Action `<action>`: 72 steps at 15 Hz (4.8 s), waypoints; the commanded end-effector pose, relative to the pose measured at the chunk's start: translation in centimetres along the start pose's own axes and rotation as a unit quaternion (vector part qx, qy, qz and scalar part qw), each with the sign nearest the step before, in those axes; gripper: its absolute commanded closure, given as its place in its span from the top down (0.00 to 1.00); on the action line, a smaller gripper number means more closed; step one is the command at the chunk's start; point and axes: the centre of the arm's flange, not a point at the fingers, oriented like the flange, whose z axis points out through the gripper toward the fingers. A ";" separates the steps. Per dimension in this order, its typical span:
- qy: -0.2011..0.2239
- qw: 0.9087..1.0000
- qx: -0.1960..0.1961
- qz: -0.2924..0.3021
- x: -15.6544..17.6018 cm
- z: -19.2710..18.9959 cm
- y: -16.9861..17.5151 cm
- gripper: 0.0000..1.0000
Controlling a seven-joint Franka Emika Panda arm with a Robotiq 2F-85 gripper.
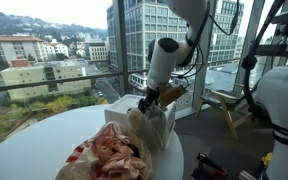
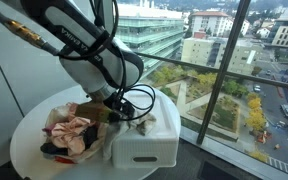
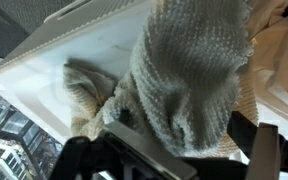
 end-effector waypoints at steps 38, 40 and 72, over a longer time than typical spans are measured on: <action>0.248 0.956 0.131 -0.082 2.5 -17.2 -14.5 0.02; 0.245 0.961 0.113 -0.055 2.1 -18.2 -15.1 0.02; 0.140 0.966 0.137 -0.169 -5.7 -19.2 -10.3 0.02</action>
